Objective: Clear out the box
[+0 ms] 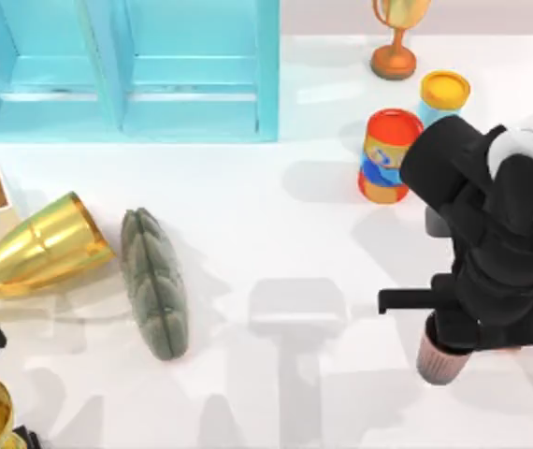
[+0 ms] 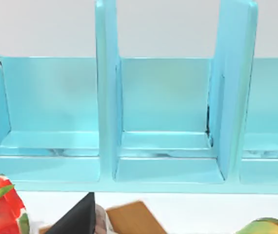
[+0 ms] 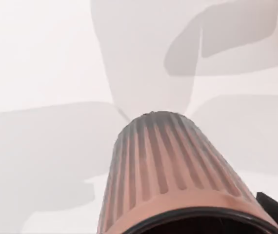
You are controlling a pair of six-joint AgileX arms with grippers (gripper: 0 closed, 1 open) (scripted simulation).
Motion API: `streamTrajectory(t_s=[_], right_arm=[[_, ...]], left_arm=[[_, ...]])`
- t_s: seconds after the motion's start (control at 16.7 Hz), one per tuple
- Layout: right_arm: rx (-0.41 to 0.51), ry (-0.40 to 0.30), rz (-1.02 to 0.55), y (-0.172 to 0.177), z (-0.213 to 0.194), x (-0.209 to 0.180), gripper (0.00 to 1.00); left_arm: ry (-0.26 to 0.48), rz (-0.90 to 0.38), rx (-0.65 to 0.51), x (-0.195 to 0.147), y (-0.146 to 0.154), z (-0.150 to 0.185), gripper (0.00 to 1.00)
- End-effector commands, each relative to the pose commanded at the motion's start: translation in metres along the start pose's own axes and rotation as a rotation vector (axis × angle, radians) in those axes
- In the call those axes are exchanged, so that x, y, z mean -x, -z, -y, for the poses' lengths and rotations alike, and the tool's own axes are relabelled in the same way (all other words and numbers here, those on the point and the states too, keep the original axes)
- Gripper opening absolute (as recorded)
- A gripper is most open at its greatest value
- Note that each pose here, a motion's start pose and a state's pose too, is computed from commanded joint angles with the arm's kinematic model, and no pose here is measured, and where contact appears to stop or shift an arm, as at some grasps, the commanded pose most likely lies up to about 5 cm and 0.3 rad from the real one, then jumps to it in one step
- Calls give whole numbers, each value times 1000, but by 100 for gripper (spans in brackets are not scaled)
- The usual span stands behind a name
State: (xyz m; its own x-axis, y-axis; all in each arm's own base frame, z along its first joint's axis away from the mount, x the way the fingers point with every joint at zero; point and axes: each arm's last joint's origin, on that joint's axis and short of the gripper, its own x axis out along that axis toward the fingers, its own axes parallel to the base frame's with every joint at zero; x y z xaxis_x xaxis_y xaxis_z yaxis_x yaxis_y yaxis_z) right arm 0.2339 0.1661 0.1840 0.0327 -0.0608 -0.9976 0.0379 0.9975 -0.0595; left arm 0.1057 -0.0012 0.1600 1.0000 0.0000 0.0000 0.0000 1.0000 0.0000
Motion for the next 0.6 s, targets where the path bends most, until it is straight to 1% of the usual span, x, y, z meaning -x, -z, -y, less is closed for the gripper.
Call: streamTrajectory(t_s=[0.12,0.24,0.48,0.6], right_arm=[[0,-17,23,-2,-3,-9,0],[1,-10,15,0,-3,-22,0],[2,-6,12,1,-4,-26,0],[2,-6,12,1,-4,-26,15]], left_arm=[[0,0,0,0,0,0,100],[0,0,0,0,0,0,100],[0,0,0,0,0,0,100],[0,0,0,0,0,0,100]])
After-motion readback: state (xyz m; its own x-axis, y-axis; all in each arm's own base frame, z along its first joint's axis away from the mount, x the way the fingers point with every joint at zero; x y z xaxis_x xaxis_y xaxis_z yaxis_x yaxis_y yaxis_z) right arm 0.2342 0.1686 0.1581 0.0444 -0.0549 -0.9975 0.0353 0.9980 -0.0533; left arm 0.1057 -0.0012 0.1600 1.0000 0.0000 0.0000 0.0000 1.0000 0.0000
